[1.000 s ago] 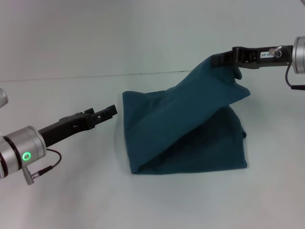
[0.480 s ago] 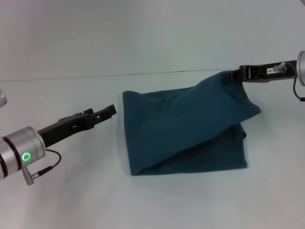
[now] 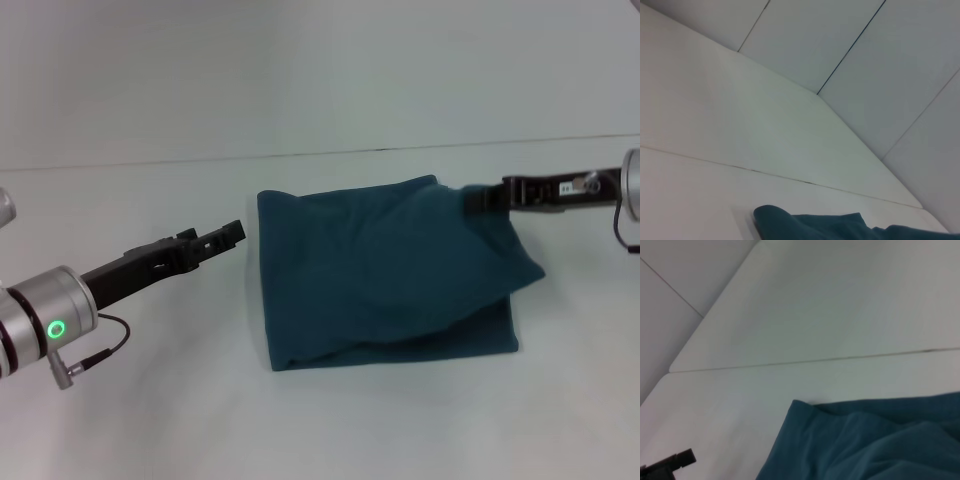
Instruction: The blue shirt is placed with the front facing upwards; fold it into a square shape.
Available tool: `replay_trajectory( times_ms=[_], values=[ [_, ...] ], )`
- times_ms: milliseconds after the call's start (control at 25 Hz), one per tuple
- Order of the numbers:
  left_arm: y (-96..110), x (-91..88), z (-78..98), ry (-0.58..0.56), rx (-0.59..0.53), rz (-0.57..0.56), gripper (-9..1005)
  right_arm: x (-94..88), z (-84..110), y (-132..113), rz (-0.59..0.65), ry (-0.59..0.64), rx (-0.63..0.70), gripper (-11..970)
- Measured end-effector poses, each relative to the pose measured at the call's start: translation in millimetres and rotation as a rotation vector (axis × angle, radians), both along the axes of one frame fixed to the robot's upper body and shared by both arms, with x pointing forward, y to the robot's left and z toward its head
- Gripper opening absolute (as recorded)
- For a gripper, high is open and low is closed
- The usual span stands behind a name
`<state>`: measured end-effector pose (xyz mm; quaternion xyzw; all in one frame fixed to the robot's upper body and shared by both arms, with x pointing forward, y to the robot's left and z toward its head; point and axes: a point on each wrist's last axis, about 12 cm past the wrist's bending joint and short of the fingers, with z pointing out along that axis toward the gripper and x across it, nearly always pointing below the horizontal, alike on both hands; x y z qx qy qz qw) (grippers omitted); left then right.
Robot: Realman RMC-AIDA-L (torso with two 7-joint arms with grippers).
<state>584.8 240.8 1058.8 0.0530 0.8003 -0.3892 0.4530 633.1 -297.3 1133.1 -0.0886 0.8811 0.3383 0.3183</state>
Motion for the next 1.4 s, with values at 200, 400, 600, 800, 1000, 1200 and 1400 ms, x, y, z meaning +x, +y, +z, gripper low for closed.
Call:
replay_trajectory(
  times_ms=[200, 400, 600, 800, 1000, 1200, 1400],
  values=[
    [-1, 0.0, 0.0, 0.000, -0.001, -0.001, 906, -7.6, -11.0, 0, -0.006, 0.025, 0.006, 27],
    [-1, -0.3, -0.2, 0.001, -0.003, -0.002, 906, -15.1, -20.5, -5, -0.025, 0.046, 0.008, 28],
    [-2, -0.5, -0.3, 0.001, -0.003, -0.004, 906, -20.9, -33.4, -10, -0.078, 0.059, 0.001, 29],
    [-3, -0.6, -0.2, 0.001, -0.005, -0.008, 905, -24.6, -44.6, -14, -0.098, 0.065, -0.014, 106],
    [-5, 1.6, 2.2, -0.006, -0.005, -0.016, 905, -22.2, -44.4, -24, -0.158, 0.059, -0.024, 194],
    [-4, 2.0, 2.7, -0.008, -0.003, -0.015, 905, -19.1, -35.4, -43, -0.220, 0.044, -0.018, 286],
    [-3, 2.1, 2.3, 0.013, 0.003, -0.025, 905, -18.1, -23.6, -55, -0.233, 0.026, 0.008, 467]
  ],
)
